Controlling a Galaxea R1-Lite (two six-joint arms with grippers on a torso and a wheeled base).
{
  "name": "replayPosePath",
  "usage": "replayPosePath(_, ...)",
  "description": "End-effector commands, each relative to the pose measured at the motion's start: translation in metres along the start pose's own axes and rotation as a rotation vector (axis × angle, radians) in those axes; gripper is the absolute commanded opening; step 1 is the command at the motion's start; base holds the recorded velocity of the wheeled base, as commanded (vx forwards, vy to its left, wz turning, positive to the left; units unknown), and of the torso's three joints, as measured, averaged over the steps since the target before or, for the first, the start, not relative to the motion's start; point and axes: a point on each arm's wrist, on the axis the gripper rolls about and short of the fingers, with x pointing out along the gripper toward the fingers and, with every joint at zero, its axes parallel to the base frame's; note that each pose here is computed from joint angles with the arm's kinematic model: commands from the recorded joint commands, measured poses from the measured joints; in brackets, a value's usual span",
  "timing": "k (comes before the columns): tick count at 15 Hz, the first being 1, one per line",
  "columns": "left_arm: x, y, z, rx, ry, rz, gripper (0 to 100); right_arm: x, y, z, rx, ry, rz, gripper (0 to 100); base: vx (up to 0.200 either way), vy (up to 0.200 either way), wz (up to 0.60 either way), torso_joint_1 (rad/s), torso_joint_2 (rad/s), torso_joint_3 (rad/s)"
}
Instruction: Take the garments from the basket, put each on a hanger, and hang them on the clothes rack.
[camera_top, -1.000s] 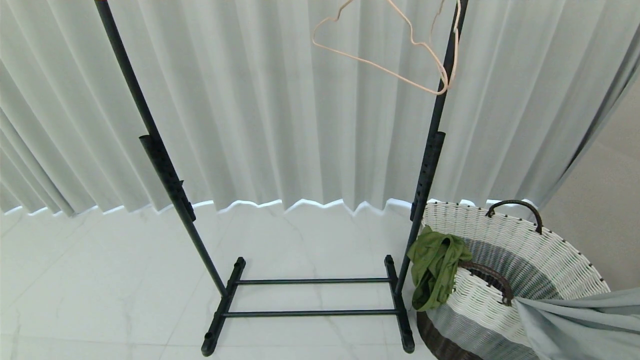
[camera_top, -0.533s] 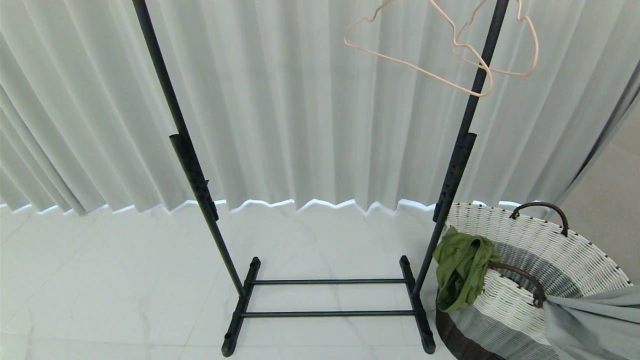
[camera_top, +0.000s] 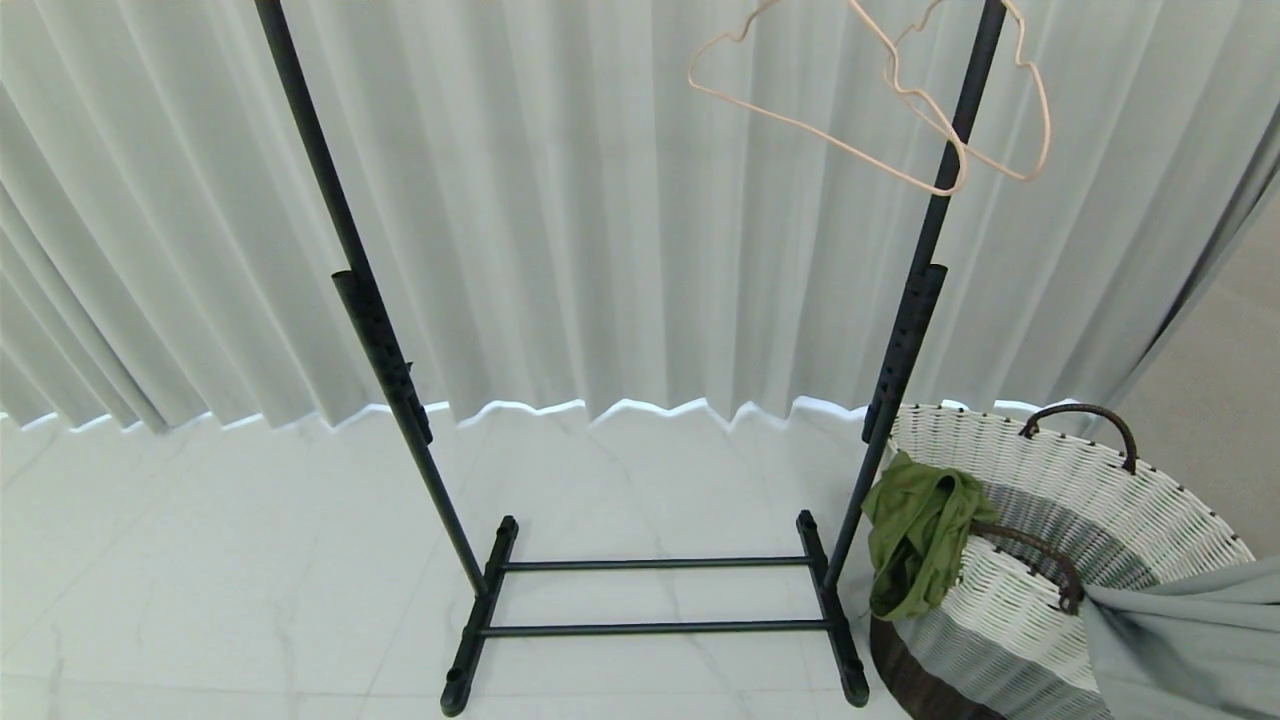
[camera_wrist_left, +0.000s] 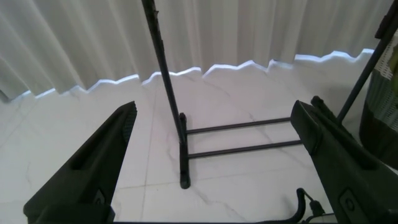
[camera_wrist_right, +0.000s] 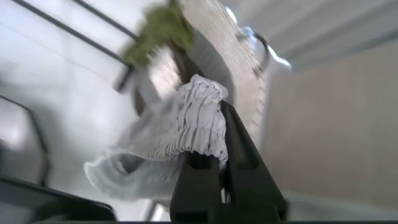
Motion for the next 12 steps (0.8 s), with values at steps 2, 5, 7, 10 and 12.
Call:
replayPosePath(2,-0.005,0.002,0.025,-0.026,-0.101,-0.018,100,-0.002,-0.011,0.023,0.043,-0.104,0.106,0,0.0,0.0,0.0,0.0,0.0,0.0)
replayPosePath(5,0.0,0.014,0.119,-0.056,-0.165,-0.11,100,0.001,-0.017,0.042,0.063,-0.184,0.201,0,0.0,0.0,0.0,0.0,0.0,0.0)
replayPosePath(7,0.022,0.021,0.162,-0.061,-0.143,-0.2,100,0.012,-0.02,0.055,0.069,-0.232,0.253,0,0.0,0.0,0.0,0.0,0.0,0.0)
replayPosePath(10,0.063,0.02,0.178,-0.081,-0.034,-0.361,100,0.037,-0.019,0.079,0.072,-0.297,0.316,0,0.0,0.0,0.0,0.0,0.0,0.0)
replayPosePath(12,0.11,0.01,0.181,-0.116,0.086,-0.453,100,0.056,-0.017,0.109,0.071,-0.34,0.39,0,0.0,0.0,0.0,0.0,0.0,0.0)
